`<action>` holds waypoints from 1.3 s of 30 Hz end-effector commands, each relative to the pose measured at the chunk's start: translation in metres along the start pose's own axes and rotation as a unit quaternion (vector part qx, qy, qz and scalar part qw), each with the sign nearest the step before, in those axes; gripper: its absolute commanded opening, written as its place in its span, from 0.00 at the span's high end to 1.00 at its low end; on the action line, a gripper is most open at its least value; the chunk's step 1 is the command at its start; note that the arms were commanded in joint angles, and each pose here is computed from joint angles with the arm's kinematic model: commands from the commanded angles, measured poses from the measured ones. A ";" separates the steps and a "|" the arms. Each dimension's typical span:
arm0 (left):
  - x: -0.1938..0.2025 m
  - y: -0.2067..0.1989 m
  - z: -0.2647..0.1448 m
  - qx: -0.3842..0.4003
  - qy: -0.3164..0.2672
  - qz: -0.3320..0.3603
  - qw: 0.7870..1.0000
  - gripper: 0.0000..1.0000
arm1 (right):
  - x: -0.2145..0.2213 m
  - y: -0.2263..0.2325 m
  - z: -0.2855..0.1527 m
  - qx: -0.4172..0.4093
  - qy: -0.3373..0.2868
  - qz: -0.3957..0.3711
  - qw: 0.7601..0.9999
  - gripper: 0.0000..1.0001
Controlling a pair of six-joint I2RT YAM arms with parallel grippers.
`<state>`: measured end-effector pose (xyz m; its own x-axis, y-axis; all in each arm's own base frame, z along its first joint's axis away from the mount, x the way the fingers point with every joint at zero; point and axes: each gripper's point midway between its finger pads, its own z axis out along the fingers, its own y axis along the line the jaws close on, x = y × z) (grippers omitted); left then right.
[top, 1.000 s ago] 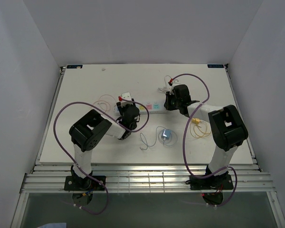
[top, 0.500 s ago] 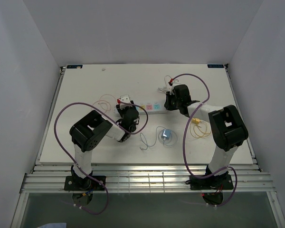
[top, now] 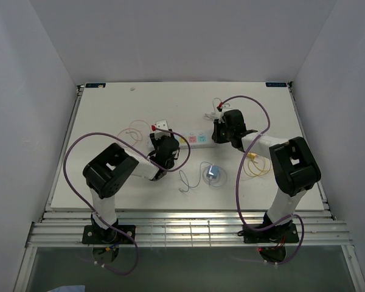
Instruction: Insert the plug
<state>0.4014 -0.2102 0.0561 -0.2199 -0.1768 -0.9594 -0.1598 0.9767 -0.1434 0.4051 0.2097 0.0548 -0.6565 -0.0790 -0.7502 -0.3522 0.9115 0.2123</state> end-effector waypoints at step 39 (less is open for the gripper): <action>-0.049 -0.001 -0.055 0.018 0.049 0.078 0.996 0.02 | -0.042 0.043 -0.034 -0.070 -0.027 -0.005 0.997 0.75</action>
<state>0.3639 -0.2062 0.0740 -0.3824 0.0072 -0.9240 -0.1099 0.9925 0.0532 0.3786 0.2312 0.0643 -0.7005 -0.0946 -0.7073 -0.4142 0.8610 0.2950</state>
